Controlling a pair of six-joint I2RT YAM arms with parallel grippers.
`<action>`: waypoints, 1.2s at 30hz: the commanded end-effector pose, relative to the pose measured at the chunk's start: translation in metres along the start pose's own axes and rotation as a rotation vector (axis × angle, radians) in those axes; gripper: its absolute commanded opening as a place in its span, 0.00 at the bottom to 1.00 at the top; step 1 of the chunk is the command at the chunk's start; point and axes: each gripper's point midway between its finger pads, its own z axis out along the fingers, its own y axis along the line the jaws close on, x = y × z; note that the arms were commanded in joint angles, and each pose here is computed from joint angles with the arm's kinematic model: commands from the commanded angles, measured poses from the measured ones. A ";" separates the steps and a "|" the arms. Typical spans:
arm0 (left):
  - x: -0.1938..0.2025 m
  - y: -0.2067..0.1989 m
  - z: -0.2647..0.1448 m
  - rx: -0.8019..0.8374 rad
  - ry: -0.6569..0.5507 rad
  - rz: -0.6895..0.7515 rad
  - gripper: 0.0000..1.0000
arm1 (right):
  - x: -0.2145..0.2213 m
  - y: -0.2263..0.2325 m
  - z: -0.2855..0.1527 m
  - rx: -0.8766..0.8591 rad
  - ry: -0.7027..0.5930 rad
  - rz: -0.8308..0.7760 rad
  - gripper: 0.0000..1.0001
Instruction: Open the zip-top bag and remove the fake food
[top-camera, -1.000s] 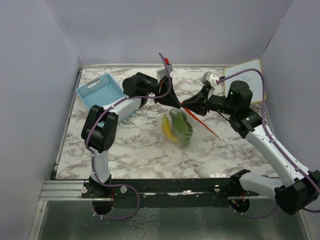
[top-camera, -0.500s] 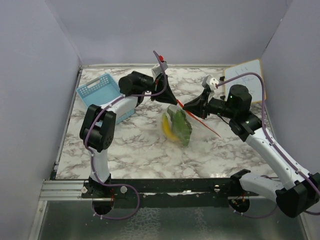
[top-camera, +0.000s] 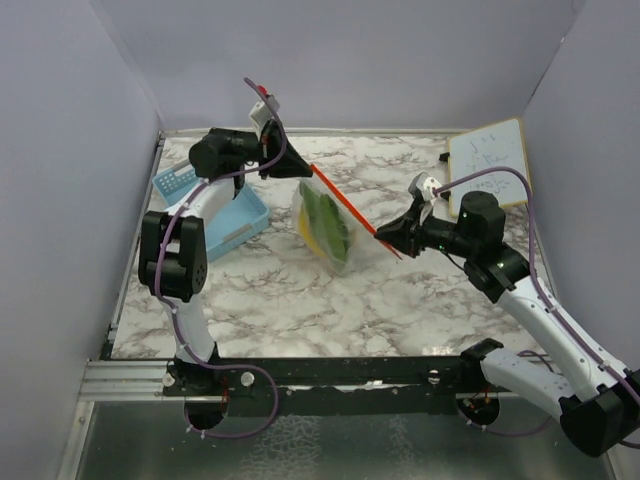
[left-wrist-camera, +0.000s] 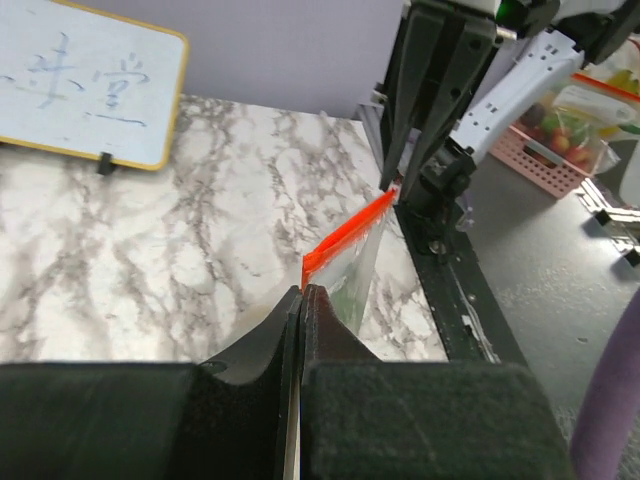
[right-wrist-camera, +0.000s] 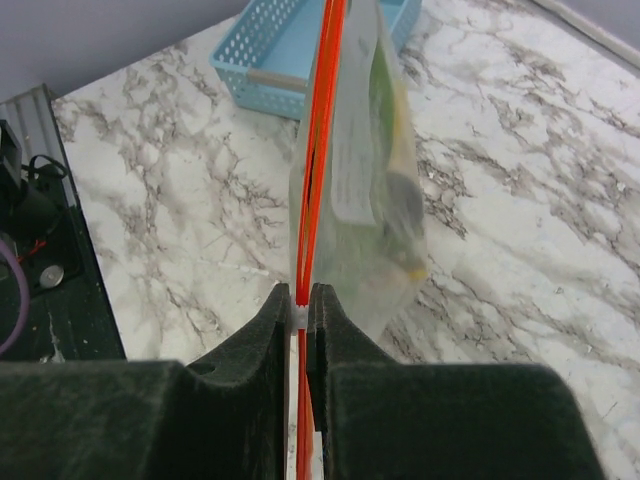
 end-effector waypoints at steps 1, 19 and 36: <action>-0.038 -0.002 -0.018 -0.047 -0.039 0.302 0.00 | 0.022 0.002 -0.010 0.034 0.042 0.048 0.02; -0.048 0.036 -0.063 -0.159 -0.113 0.263 0.00 | 0.030 0.002 -0.014 0.046 0.053 0.046 0.03; 0.013 -0.028 0.038 0.107 0.010 0.211 0.00 | -0.012 -0.024 0.016 0.070 -0.040 -0.012 0.44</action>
